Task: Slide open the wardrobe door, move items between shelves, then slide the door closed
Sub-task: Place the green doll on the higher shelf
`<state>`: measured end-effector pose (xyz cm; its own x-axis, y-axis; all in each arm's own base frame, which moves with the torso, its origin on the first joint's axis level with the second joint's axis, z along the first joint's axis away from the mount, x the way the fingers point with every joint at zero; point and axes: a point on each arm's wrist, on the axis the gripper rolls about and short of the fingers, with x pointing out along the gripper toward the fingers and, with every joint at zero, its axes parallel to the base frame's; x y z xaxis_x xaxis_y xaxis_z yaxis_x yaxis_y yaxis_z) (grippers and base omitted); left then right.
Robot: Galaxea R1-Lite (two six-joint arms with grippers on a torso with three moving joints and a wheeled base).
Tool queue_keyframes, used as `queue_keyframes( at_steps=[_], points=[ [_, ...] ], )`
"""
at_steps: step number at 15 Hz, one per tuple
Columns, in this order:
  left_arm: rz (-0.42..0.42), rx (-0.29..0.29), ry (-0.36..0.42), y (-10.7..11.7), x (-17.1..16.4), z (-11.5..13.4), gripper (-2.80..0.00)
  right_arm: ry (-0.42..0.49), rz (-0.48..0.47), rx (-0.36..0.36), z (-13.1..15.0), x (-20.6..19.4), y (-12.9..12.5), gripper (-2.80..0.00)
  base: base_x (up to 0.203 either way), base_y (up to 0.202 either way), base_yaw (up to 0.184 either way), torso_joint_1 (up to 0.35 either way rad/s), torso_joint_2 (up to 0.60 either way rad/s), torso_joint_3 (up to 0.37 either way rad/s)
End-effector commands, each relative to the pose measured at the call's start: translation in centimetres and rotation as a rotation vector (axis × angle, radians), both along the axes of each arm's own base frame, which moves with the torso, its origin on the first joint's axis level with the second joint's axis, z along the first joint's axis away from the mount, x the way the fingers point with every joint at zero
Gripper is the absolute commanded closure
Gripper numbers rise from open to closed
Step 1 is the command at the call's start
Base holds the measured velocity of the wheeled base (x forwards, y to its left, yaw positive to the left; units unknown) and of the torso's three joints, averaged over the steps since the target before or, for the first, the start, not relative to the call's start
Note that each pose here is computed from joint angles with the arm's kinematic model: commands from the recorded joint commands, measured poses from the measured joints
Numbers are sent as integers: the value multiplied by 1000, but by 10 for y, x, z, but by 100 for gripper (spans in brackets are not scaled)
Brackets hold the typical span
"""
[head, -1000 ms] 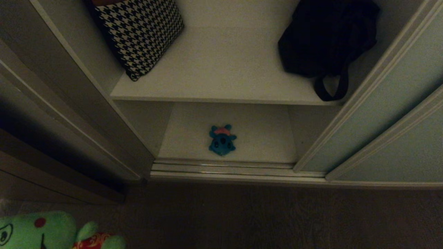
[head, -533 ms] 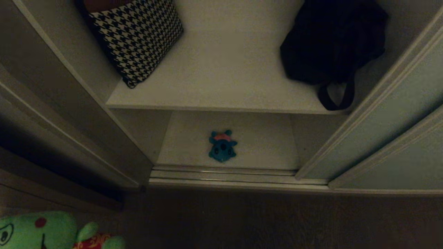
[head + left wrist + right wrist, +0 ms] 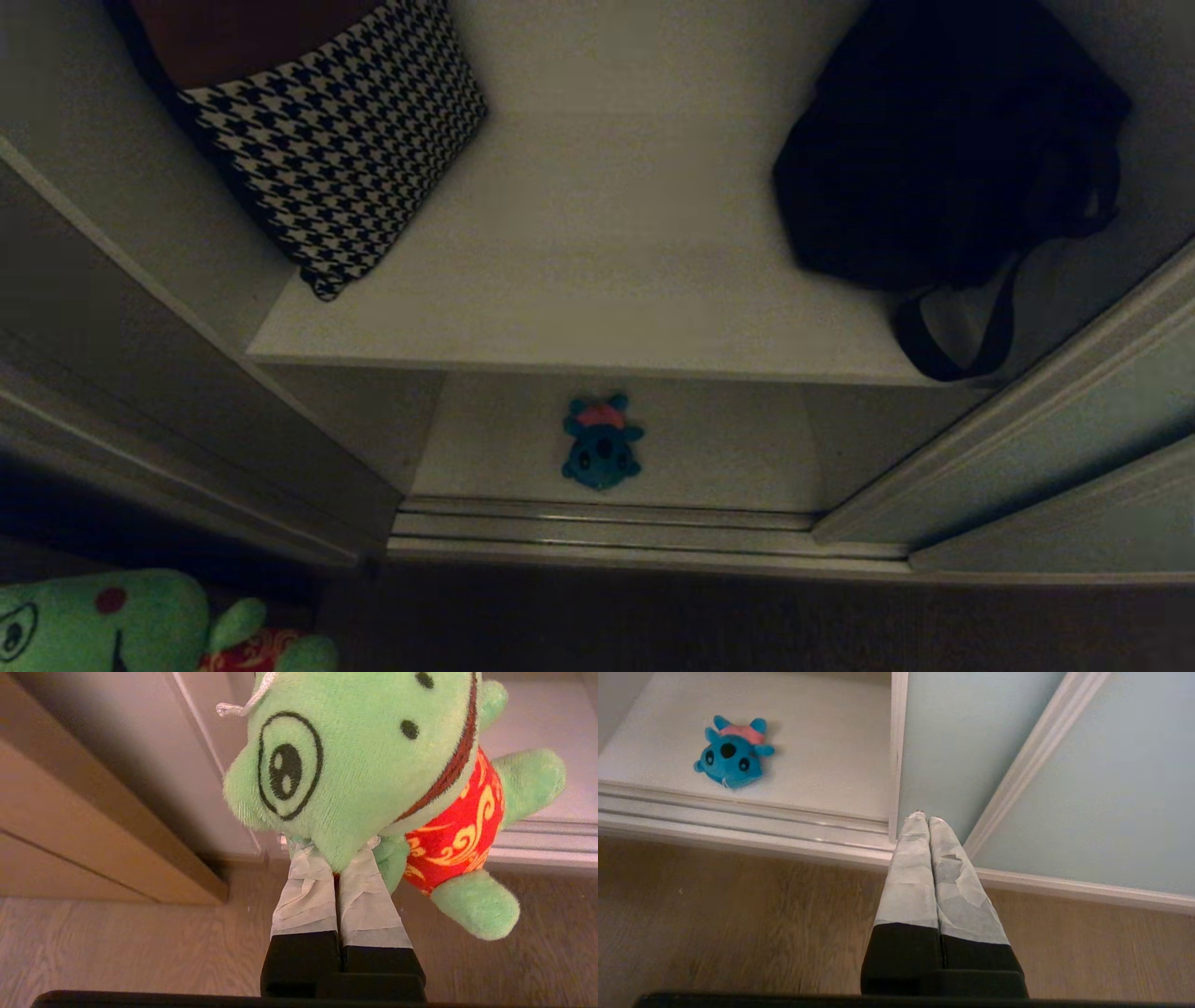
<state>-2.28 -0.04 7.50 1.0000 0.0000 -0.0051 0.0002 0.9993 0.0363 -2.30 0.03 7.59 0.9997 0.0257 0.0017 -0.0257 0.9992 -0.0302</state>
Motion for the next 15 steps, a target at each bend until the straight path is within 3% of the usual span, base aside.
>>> queue_keyframes(
  at_steps=[1, 4, 5, 8, 10, 12, 15],
  points=[
    [0, 2, 3, 0, 0, 0, 0, -3, 0, -2, 0, 0, 0, 0, 0, 0, 0, 0, 0, 0],
    [1, 36, 6, 0, 0, 0, 0, -3, 2, 0, 0, 0, 0, 0, 0, 0, 0, 0, 0, 0],
    [2, 30, -26, 0, -1, 5, 0, -3, 2, 0, 0, 0, 0, 0, 0, 0, 0, 0, 0, 0],
    [-5, 24, -218, 0, -17, 51, 0, -3, 0, 0, 0, 0, 0, 0, 0, 0, 0, 0, 0, 0],
    [-67, 37, -284, -2, -29, 91, 0, -3, 2, 0, 0, 0, 0, 0, 0, 0, 0, 0, 0, 0],
    [-132, 37, -219, -3, -14, 128, 0, -3, 0, 0, 0, 0, 0, 0, 0, 0, 0, 0, 0, 0],
    [-224, 0, -133, -5, 42, 195, 0, -3, 2, 0, 0, 0, 0, 0, 0, 0, 0, 0, 0, 0]
  ],
)
